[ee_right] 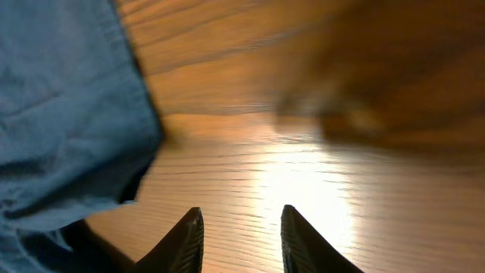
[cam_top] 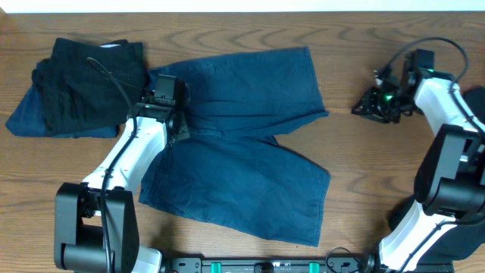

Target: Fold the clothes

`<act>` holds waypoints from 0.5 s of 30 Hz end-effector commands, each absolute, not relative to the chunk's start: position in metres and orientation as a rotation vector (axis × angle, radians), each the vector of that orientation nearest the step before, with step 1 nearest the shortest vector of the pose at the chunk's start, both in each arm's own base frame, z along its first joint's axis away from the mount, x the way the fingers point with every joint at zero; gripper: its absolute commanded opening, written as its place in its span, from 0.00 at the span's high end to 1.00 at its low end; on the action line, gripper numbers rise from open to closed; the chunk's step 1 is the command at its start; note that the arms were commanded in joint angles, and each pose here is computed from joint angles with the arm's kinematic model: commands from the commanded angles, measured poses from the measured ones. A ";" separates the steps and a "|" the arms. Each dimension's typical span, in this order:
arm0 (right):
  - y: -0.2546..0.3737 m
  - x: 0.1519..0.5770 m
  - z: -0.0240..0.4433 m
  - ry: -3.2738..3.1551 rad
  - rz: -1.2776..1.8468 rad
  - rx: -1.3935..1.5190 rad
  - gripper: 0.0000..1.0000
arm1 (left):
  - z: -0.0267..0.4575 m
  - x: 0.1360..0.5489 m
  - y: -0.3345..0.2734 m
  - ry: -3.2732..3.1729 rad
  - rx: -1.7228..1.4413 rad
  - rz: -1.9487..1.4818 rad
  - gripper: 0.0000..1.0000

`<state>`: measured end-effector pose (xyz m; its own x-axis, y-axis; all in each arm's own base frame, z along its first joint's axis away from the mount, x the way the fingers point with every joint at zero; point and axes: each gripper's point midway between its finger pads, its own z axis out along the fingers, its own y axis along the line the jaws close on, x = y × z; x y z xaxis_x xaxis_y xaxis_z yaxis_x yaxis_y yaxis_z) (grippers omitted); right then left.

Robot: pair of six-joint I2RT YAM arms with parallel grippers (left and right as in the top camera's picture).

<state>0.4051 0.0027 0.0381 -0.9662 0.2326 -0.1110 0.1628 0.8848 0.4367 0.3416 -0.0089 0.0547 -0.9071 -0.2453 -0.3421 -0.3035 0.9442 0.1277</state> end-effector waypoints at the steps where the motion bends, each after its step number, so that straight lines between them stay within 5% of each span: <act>1: 0.030 0.402 0.036 2.908 0.685 0.179 0.70 | 0.055 0.340 -0.001 2.764 -0.438 0.317 0.94; 6: 0.057 0.400 0.018 2.952 0.684 0.092 0.63 | 0.052 0.337 0.000 2.782 -0.436 0.326 0.94; 15: 0.066 0.399 -0.006 2.994 0.674 0.096 0.64 | 0.051 0.333 0.001 2.796 -0.434 0.334 0.94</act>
